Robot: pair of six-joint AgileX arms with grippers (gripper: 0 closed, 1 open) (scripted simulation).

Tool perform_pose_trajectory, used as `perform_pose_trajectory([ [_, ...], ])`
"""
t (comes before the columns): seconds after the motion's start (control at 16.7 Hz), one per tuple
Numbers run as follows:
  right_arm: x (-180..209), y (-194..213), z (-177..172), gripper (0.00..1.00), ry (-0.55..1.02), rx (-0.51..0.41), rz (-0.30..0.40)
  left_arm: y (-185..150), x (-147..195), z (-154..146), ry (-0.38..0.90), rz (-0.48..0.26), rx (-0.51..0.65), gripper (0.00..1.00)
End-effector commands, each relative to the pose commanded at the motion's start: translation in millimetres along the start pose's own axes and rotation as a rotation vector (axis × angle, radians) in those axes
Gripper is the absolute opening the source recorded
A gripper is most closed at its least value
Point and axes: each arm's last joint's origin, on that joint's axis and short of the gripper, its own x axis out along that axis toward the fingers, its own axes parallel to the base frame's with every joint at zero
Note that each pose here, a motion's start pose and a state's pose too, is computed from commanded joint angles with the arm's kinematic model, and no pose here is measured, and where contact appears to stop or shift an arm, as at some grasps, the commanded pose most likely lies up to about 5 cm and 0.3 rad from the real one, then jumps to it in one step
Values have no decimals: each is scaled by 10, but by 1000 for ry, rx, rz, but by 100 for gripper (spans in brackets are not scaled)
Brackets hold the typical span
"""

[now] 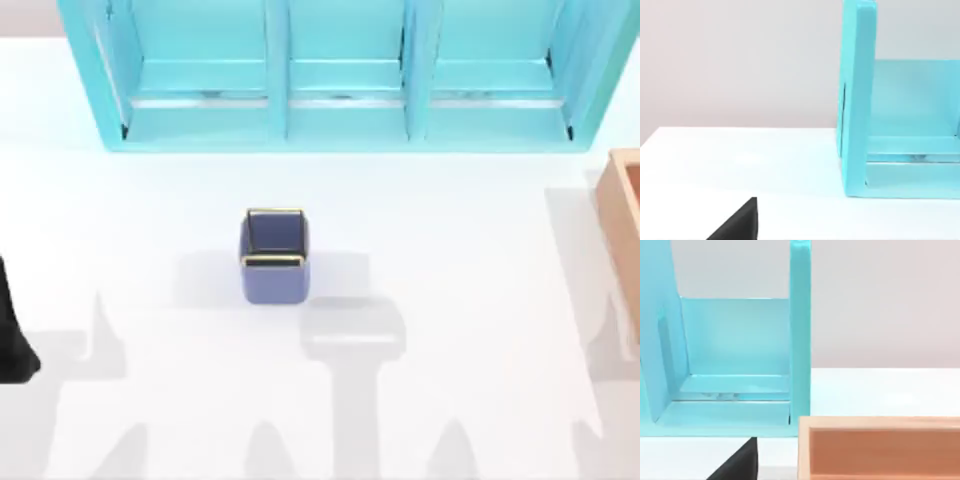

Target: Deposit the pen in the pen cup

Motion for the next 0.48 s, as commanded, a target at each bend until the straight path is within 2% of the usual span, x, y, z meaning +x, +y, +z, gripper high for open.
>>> perform_pose_trajectory([
  [0.24, 0, 0, 0, 100, 0, 0, 0, 22, 3, 59, 19, 11, -4, 100],
  [0.48, 0, 0, 0, 100, 0, 0, 0, 140, 69, 328, 151, 58, -39, 100],
])
